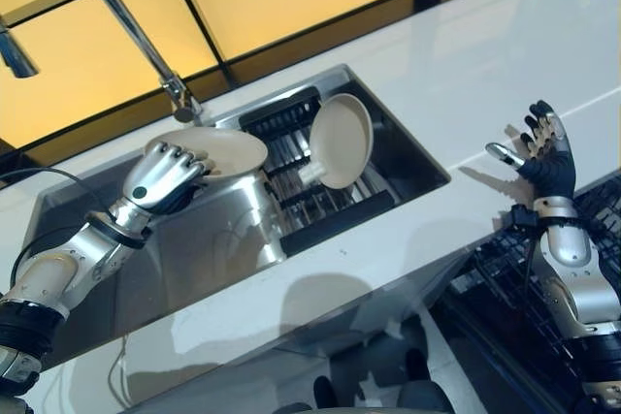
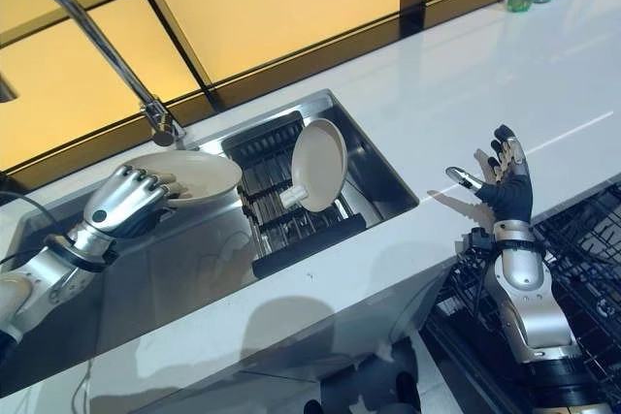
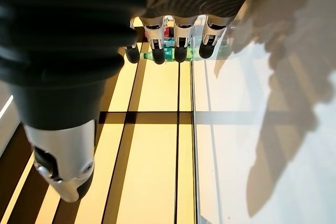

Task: Pick up plates and place into dishwasher.

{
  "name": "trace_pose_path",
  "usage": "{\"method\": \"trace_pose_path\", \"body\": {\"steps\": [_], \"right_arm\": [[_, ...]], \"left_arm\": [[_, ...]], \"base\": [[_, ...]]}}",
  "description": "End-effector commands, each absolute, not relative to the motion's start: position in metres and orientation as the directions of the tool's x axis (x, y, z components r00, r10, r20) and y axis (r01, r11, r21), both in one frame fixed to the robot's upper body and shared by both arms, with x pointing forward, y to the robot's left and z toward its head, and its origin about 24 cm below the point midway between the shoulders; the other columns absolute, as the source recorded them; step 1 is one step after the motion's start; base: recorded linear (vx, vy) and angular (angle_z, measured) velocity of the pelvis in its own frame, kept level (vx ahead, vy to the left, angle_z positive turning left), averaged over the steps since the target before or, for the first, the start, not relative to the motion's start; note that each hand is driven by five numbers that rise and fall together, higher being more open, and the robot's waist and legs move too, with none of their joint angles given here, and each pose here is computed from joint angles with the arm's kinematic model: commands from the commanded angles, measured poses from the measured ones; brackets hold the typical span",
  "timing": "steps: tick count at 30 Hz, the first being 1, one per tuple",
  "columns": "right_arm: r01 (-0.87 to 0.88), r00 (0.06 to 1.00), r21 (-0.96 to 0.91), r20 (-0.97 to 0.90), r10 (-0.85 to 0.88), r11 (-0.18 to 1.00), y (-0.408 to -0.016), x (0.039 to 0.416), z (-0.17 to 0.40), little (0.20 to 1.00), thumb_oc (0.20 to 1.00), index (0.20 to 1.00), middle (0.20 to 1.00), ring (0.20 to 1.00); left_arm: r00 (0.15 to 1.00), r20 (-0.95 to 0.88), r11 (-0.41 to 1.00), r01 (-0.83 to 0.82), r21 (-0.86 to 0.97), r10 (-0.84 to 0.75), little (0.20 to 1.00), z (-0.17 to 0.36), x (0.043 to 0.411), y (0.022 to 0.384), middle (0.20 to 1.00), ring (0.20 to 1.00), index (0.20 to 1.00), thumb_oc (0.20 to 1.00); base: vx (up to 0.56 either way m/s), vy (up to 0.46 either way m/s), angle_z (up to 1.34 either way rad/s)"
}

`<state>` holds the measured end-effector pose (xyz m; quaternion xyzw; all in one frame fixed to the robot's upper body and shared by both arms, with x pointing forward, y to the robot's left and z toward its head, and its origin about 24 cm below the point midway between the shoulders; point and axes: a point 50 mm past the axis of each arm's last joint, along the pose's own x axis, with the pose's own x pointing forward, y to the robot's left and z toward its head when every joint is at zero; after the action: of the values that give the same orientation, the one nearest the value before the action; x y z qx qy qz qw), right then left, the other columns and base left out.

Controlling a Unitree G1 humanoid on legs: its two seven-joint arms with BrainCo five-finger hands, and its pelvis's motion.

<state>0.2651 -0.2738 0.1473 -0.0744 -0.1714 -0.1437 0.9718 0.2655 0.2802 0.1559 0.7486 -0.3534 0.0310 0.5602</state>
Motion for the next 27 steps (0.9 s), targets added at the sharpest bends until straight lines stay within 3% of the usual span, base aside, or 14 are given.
{"method": "trace_pose_path", "body": {"steps": [1, 5, 9, 14, 22, 27], "right_arm": [[0.298, 0.869, -0.032, 0.423, -0.257, 0.954, -0.274, 0.262, 0.158, 1.000, 1.000, 1.000, 1.000, 1.000], [0.276, 0.851, -0.065, 0.480, -0.213, 0.959, -0.270, 0.262, 0.169, 1.000, 1.000, 1.000, 1.000, 1.000], [0.215, 0.792, -0.136, 0.604, -0.091, 0.967, -0.250, 0.264, 0.199, 1.000, 1.000, 1.000, 1.000, 1.000], [0.122, 0.732, -0.231, 0.678, 0.070, 0.965, -0.216, 0.268, 0.223, 1.000, 1.000, 1.000, 1.000, 1.000], [-0.116, 0.682, -0.370, 0.645, 0.345, 0.922, -0.182, 0.271, 0.240, 1.000, 1.000, 1.000, 1.000, 1.000], [-0.336, 0.606, -0.482, 0.547, 0.577, 0.809, -0.155, 0.271, 0.240, 1.000, 1.000, 1.000, 1.000, 1.000]], "left_arm": [[0.663, 0.567, -0.182, -0.713, 0.677, -0.490, 0.200, 0.201, 0.264, 0.295, 0.200, 0.200, 0.200, 0.200], [0.616, 0.648, -0.068, -0.746, 0.663, -0.447, 0.200, 0.217, 0.257, 0.297, 0.200, 0.200, 0.200, 0.200], [0.531, 0.756, 0.359, -0.668, 0.652, -0.384, 0.200, 0.236, 0.254, 0.271, 0.200, 0.200, 0.200, 0.200], [0.458, 0.791, 0.664, -0.447, 0.599, -0.406, 0.200, 0.241, 0.251, 0.229, 0.200, 0.200, 0.200, 0.200], [0.408, 0.733, 0.788, -0.050, 0.613, -0.544, 0.200, 0.251, 0.252, 0.190, 0.200, 0.200, 0.200, 0.200], [0.359, 0.715, 0.789, 0.122, 0.602, -0.600, 0.200, 0.258, 0.254, 0.174, 0.200, 0.200, 0.200, 0.200]], "base": [[-0.03, -0.067, 0.10], [-0.04, -0.070, 0.10], [-0.05, -0.084, 0.04], [-0.05, -0.080, 0.14], [-0.07, -0.053, 0.06], [-0.06, -0.037, 0.04]]}}
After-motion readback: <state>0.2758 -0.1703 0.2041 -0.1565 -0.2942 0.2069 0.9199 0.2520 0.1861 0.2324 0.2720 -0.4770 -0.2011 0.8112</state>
